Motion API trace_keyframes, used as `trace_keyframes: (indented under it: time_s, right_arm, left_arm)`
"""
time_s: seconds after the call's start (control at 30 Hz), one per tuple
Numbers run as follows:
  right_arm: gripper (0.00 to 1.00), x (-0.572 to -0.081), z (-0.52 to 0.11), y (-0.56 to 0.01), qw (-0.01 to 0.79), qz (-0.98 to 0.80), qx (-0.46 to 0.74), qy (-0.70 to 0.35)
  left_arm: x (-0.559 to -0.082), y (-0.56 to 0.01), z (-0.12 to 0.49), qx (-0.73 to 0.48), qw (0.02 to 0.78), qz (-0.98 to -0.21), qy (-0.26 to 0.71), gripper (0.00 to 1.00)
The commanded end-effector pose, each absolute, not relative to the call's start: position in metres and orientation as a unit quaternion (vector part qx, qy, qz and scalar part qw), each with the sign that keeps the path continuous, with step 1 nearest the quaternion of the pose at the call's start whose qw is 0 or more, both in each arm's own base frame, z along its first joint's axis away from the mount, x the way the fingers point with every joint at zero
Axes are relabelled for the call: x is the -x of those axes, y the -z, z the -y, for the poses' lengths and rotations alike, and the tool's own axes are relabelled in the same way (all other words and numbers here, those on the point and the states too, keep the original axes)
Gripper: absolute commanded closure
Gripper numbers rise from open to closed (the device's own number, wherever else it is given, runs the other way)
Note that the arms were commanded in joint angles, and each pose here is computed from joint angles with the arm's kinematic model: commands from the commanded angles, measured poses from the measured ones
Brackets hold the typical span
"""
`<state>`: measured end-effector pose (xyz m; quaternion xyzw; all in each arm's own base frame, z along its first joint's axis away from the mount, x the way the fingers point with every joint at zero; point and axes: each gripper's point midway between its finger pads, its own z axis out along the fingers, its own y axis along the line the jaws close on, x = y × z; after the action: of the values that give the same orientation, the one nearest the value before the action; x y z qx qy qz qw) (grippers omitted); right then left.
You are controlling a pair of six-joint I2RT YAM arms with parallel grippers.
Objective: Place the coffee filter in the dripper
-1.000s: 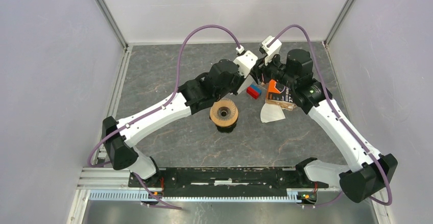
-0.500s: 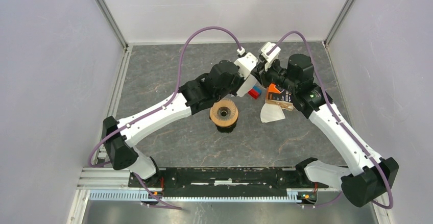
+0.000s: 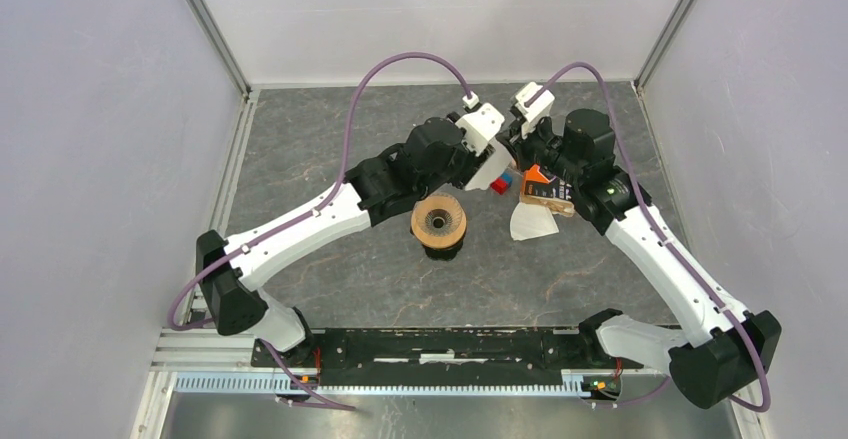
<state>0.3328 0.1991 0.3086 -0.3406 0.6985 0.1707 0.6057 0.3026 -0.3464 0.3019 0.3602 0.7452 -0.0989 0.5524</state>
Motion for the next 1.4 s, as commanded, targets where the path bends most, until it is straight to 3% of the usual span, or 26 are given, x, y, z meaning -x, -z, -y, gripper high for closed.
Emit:
trace_keyframes:
  time_s: [0.0,0.07,0.17,0.4,0.53,1.37]
  right_arm:
    - [1.0,-0.347,-0.18,-0.332,0.635,-0.71,0.269,-0.145]
    - [1.0,-0.349,-0.176,-0.335,0.636,-0.717,0.247,-0.144]
    - [1.0,-0.353,-0.169,-0.337,0.638,-0.726,0.217,-0.139]
    - [1.0,-0.359,-0.153,-0.356,0.646,-0.733,0.157,-0.143]
    - [1.0,-0.36,-0.152,-0.358,0.645,-0.734,0.148,-0.151]
    - [1.0,-0.356,-0.155,-0.346,0.634,-0.737,0.155,-0.175]
  left_arm:
    - [-0.3,-0.352,0.35,-0.343,0.594,-0.716,0.134,0.33]
    - [-0.3,-0.353,0.351,-0.338,0.592,-0.718,0.138,0.17]
    - [-0.3,-0.354,0.348,-0.319,0.587,-0.727,0.155,0.1]
    - [-0.287,-0.329,0.359,-0.27,0.5,-0.772,0.286,0.12]
    - [-0.281,-0.318,0.369,-0.27,0.477,-0.776,0.313,0.09]
    - [-0.305,-0.313,0.392,-0.212,0.453,-0.798,0.336,0.2]
